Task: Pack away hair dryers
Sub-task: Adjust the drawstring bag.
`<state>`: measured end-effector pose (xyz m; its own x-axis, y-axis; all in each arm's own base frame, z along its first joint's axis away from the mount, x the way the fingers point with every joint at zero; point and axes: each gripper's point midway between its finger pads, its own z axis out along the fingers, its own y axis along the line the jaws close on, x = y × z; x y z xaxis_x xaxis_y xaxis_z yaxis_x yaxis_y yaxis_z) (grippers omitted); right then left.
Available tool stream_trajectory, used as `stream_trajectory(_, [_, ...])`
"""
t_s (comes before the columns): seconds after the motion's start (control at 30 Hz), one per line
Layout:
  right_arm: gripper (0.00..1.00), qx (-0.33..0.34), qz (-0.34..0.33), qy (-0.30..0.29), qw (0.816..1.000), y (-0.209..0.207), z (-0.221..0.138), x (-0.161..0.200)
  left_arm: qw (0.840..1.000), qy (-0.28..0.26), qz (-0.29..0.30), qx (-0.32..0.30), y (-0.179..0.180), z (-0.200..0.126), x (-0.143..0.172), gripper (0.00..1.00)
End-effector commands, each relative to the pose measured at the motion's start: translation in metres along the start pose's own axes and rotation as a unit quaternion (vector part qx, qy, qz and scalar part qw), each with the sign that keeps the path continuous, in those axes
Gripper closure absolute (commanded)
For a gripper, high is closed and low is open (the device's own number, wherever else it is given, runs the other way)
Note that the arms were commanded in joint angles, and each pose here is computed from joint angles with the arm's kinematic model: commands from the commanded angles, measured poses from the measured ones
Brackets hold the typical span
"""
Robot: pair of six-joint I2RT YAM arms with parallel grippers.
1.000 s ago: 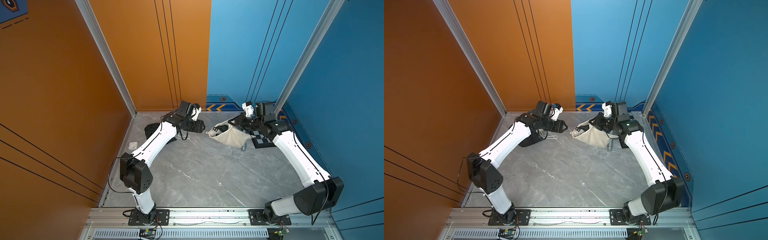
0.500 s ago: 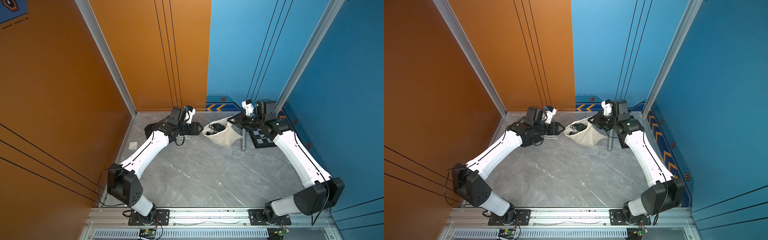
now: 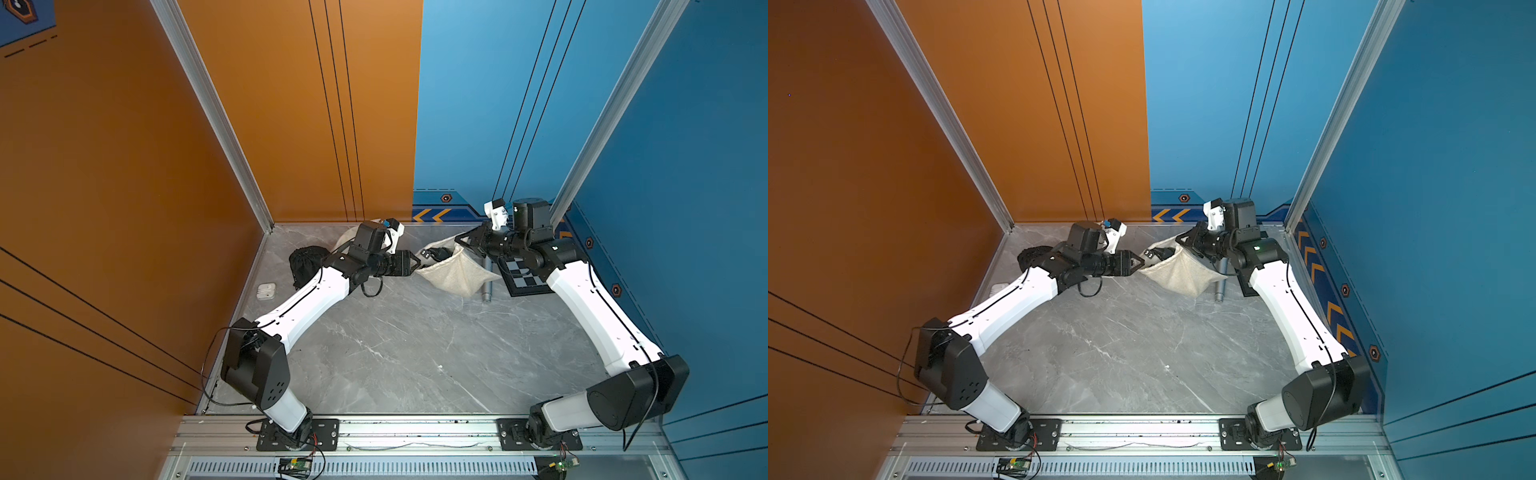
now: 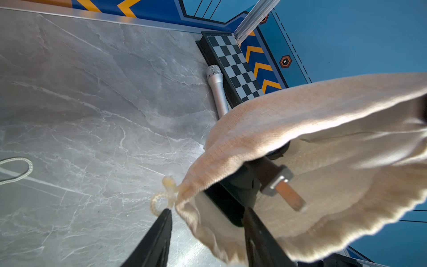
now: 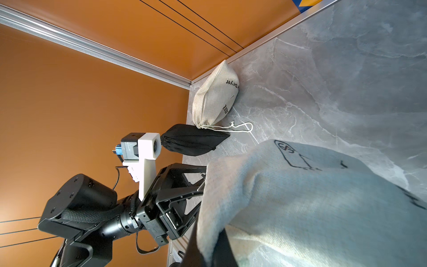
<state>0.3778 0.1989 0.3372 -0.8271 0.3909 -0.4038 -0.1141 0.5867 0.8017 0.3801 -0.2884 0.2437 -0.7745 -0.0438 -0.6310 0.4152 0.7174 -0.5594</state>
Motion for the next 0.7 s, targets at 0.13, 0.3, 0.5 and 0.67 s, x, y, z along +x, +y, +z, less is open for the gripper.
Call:
stream_trajectory(0.13, [1.00,-0.071,-0.044,-0.037,0.996,0.048,-0.023,-0.014,0.999,-0.021,-0.021,0.010,0.011,0.008,-0.010,0.49])
stream_trajectory(0.3, [1.00,-0.068,-0.042,-0.038,0.996,0.045,-0.024,-0.013,0.998,-0.045,-0.021,0.025,0.003,0.014,-0.024,1.00])
stream_trajectory(0.5, [1.00,-0.037,-0.041,-0.029,0.998,0.021,-0.016,-0.012,0.998,-0.065,0.010,0.010,-0.015,-0.022,-0.049,1.00])
stream_trajectory(0.67, [1.00,0.084,-0.040,0.014,0.996,-0.051,0.010,0.001,0.996,-0.084,0.039,-0.009,-0.031,-0.050,-0.070,1.00])
